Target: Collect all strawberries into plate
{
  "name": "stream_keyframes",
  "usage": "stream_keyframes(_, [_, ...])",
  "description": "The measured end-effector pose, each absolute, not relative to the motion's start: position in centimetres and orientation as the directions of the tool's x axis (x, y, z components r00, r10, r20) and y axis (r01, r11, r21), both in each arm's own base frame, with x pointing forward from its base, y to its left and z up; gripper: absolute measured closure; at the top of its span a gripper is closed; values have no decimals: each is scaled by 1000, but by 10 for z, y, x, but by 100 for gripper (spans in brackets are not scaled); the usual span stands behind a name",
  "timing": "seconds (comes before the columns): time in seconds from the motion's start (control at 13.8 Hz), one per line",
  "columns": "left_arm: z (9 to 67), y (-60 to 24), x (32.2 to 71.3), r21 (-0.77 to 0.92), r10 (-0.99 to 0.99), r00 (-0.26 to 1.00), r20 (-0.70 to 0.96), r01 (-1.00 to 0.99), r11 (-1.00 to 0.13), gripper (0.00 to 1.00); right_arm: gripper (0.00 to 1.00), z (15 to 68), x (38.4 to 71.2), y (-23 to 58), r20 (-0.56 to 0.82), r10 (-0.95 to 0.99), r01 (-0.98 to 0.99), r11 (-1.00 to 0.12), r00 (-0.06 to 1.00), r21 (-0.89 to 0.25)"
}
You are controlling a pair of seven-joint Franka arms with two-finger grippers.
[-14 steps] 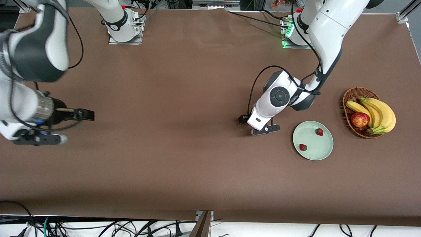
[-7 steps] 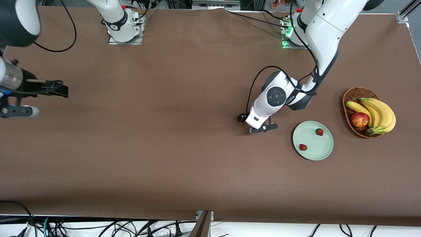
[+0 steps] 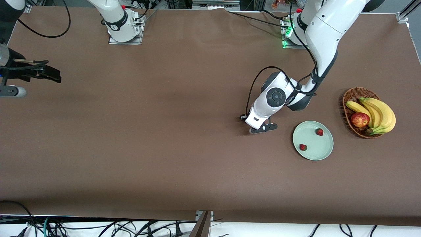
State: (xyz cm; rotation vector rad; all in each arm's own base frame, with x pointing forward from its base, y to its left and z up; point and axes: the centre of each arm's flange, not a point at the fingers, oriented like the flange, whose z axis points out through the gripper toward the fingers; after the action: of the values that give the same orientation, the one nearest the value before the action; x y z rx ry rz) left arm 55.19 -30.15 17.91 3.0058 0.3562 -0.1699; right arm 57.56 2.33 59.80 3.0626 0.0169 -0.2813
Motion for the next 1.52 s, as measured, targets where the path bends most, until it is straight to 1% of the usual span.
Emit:
stream_keyframes(0.14, [188, -290, 561, 70, 194, 971, -138, 205, -976, 69, 0, 593, 575, 25, -193, 9, 21, -998, 981, 59])
stream_keyframes(0.36, [229, -247, 597, 21, 117, 976, -182, 123, -992, 69, 0, 591, 576, 22, -191, 6, 17, -998, 982, 57])
stream_keyframes(0.58, [263, -183, 630, -13, -6, 979, -202, -9, -1000, 69, 0, 591, 577, 21, -184, 5, 15, -998, 983, 56])
stream_keyframes(0.94, [259, -84, 653, -96, -251, 947, -199, -274, -957, 69, 0, 589, 580, 21, -176, 5, 15, -998, 984, 56])
stream_keyframes(1.16, [253, -46, 659, -72, -349, 917, -195, -368, -927, 66, 0, 589, 580, 20, -176, 4, 14, -998, 984, 56])
stream_keyframes(1.23, [251, -40, 660, -66, -359, 913, -194, -377, -924, 59, 0, 589, 580, 20, -176, 4, 14, -998, 984, 56])
stream_keyframes(1.3, [251, -39, 660, -64, -364, 912, -191, -382, -922, 49, 0, 589, 581, 20, -176, 4, 14, -998, 984, 56])
stream_keyframes(1.38, [253, -42, 661, -62, -369, 911, -186, -386, -921, 41, 0, 589, 581, 20, -176, 4, 14, -998, 984, 56])
stream_keyframes(1.45, [258, -46, 664, -61, -374, 911, -175, -389, -919, 28, 0, 589, 581, 20, -175, 4, 14, -998, 985, 56])
stream_keyframes(1.52, [267, -51, 667, -58, -376, 912, -163, -389, -919, 19, 0, 589, 581, 20, -173, 4, 13, -998, 985, 56])
